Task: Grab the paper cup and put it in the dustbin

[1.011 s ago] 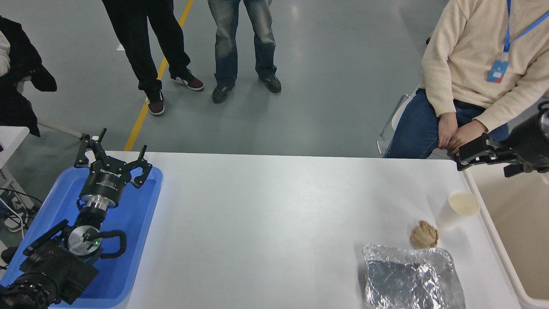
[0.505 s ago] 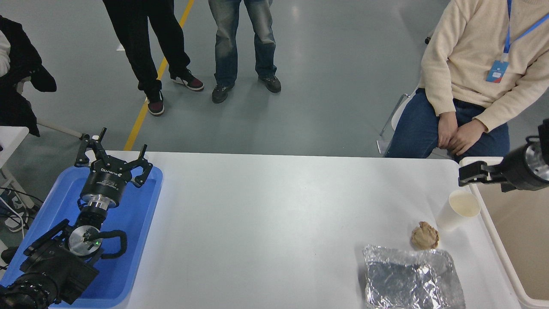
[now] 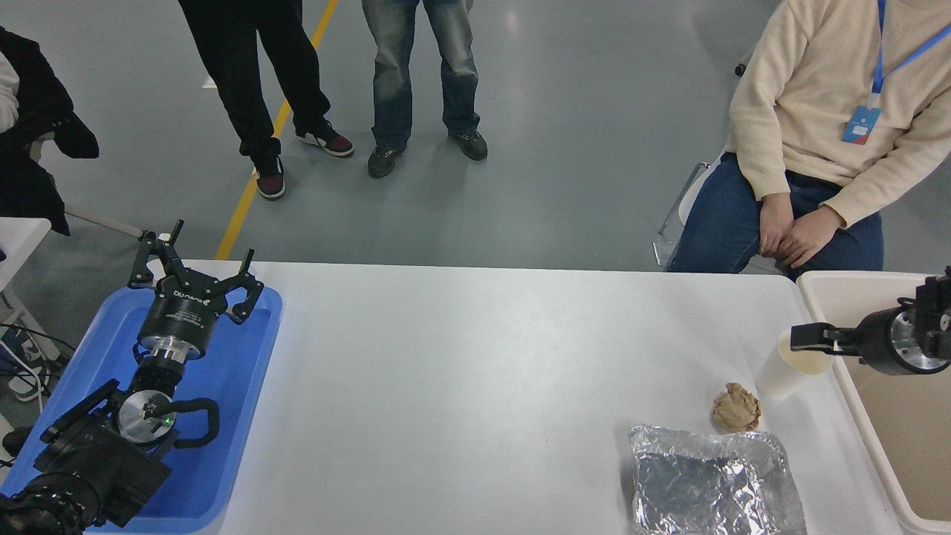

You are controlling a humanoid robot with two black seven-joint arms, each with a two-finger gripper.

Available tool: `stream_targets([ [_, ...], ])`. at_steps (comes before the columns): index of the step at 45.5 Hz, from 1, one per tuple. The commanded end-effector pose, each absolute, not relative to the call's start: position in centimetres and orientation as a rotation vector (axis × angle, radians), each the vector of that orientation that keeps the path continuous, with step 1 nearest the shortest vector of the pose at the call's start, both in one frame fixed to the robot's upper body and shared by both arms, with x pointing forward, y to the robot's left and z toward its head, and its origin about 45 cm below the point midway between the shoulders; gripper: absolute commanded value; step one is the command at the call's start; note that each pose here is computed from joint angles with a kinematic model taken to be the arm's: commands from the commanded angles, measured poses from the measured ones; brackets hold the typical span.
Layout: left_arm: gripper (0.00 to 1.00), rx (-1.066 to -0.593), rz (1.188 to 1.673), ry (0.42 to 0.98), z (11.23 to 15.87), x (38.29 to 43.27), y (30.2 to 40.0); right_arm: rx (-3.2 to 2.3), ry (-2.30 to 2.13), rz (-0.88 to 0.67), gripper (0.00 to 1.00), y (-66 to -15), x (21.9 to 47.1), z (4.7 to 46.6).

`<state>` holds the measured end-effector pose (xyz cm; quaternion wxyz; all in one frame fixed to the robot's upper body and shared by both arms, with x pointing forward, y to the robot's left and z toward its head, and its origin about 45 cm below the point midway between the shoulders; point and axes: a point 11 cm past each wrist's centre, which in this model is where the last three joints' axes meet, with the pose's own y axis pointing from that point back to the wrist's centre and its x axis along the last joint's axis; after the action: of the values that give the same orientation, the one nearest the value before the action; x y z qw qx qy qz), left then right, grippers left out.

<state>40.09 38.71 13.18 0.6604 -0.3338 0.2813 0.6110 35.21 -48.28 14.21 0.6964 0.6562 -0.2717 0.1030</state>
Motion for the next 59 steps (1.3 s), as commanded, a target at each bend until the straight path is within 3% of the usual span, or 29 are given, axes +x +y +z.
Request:
stream_targets([
  [1, 1.0, -0.757, 1.381, 0.636, 13.24, 40.14, 38.67, 1.432, -0.684, 0.284, 1.0, -48.9, 35.1, 13.1],
  [18, 1.0, -0.756, 1.382, 0.636, 13.22, 40.12, 38.71, 1.457, -0.685, 0.265, 0.99, -48.0, 34.4, 10.9],
  [25, 1.0, -0.755, 1.383, 0.637, 13.16, 40.06, 38.73, 1.417, -0.719, 0.231, 0.84, -48.1, 34.4, 10.7],
  [29, 1.0, -0.755, 1.383, 0.637, 13.16, 40.06, 38.73, 1.406, -0.725, 0.216, 0.64, -48.1, 34.3, 10.5],
  [34, 1.0, -0.756, 1.382, 0.636, 13.22, 40.12, 38.71, 1.408, -0.717, 0.197, 0.27, -48.2, 33.8, 10.1],
  [39, 1.0, -0.755, 1.383, 0.637, 13.16, 40.06, 38.73, 1.407, -0.721, 0.192, 0.0, -48.3, 33.8, 10.1],
  [59, 1.0, -0.756, 1.382, 0.636, 13.22, 40.12, 38.71, 1.393, -0.809, 0.127, 0.0, -48.9, 33.9, 10.9],
])
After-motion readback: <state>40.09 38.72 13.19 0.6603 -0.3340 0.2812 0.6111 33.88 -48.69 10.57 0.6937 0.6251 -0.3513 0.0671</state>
